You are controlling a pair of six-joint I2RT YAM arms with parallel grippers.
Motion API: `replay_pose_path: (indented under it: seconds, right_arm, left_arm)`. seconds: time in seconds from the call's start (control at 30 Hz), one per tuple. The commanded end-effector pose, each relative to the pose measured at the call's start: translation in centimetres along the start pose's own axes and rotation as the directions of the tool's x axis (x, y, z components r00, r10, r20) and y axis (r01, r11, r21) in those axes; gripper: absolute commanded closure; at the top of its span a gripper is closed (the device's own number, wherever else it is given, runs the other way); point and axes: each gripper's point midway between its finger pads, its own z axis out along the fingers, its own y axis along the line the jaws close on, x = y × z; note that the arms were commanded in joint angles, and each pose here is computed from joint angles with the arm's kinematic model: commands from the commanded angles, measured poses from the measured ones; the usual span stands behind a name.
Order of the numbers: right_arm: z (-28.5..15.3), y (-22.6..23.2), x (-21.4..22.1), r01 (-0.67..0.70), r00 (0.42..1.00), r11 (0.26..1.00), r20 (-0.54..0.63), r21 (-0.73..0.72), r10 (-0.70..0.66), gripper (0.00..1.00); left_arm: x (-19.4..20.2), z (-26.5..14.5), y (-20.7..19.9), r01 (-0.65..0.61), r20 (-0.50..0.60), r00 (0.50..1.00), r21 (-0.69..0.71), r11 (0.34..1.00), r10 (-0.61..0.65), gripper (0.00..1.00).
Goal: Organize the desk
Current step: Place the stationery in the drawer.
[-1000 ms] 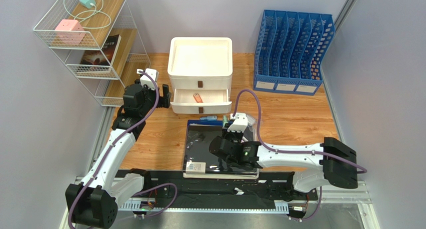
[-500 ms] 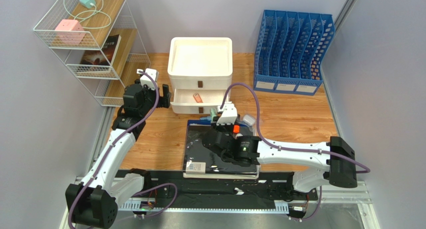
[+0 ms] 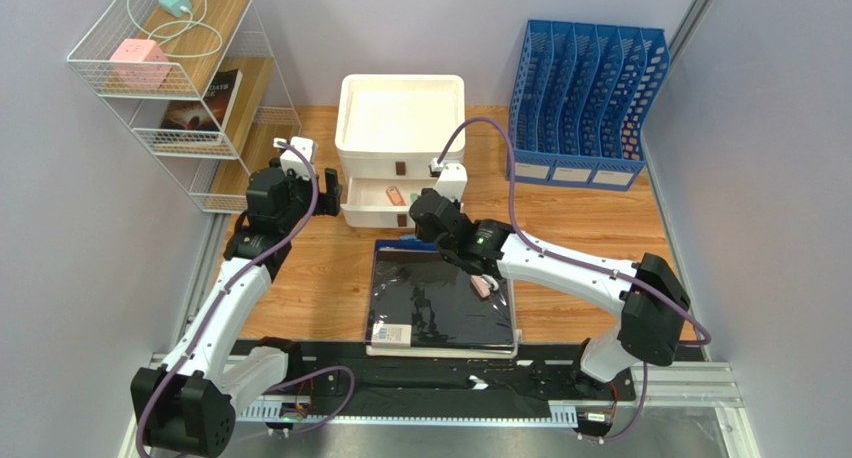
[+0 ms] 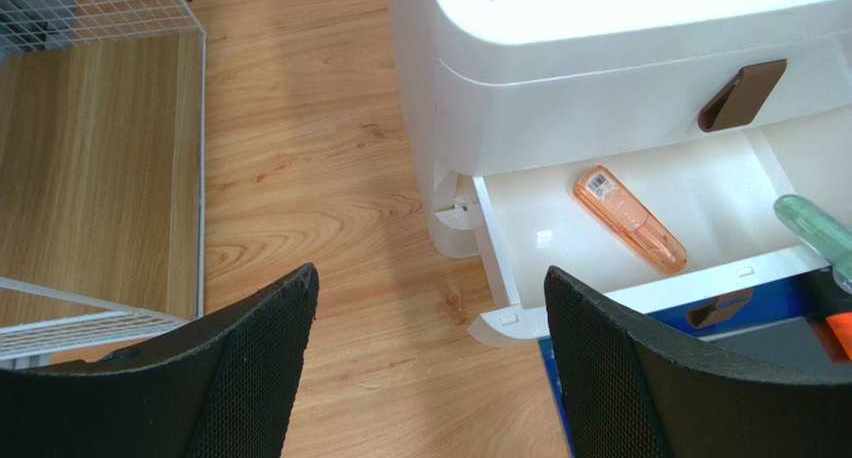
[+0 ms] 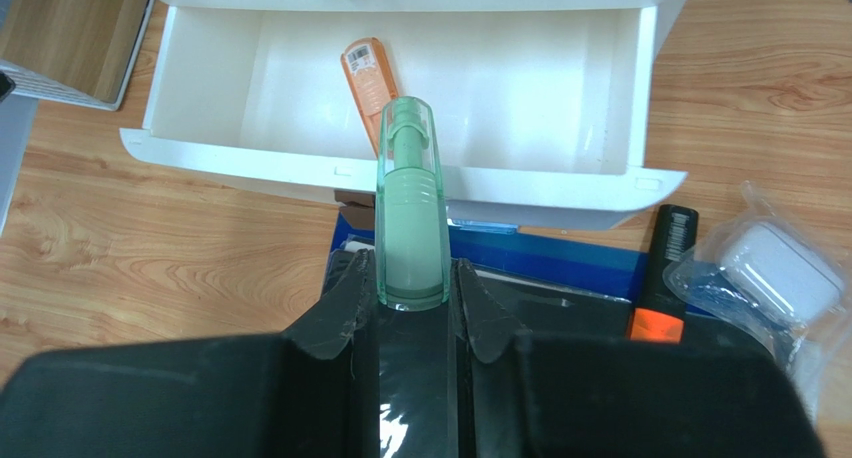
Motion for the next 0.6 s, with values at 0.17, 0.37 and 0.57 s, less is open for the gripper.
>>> replay_pose_path:
  seconds: [0.17, 0.37, 0.57]
  right_arm:
    - [2.1, 3.0, -3.4, -0.005, 1.000, 0.997, -0.019, -0.075, 0.004, 0.81]
    - [3.7, 2.2, -3.8, 0.022, 0.999, 1.000, -0.023, -0.016, -0.022, 0.50]
    - [2.5, 1.8, -5.6, 0.032, 0.999, 0.999, 0.031, 0.002, -0.032, 0.41]
  left_arm:
    - [-1.1, -0.3, 0.3, -0.019, 0.053, 0.998, -0.005, 1.000, 0.020, 0.12]
    - [-1.2, -0.4, 0.2, -0.020, 0.056, 0.998, -0.003, 1.000, 0.020, 0.12]
    - [-1.1, -0.3, 0.2, -0.020, 0.052, 0.998, -0.001, 1.000, 0.020, 0.12]
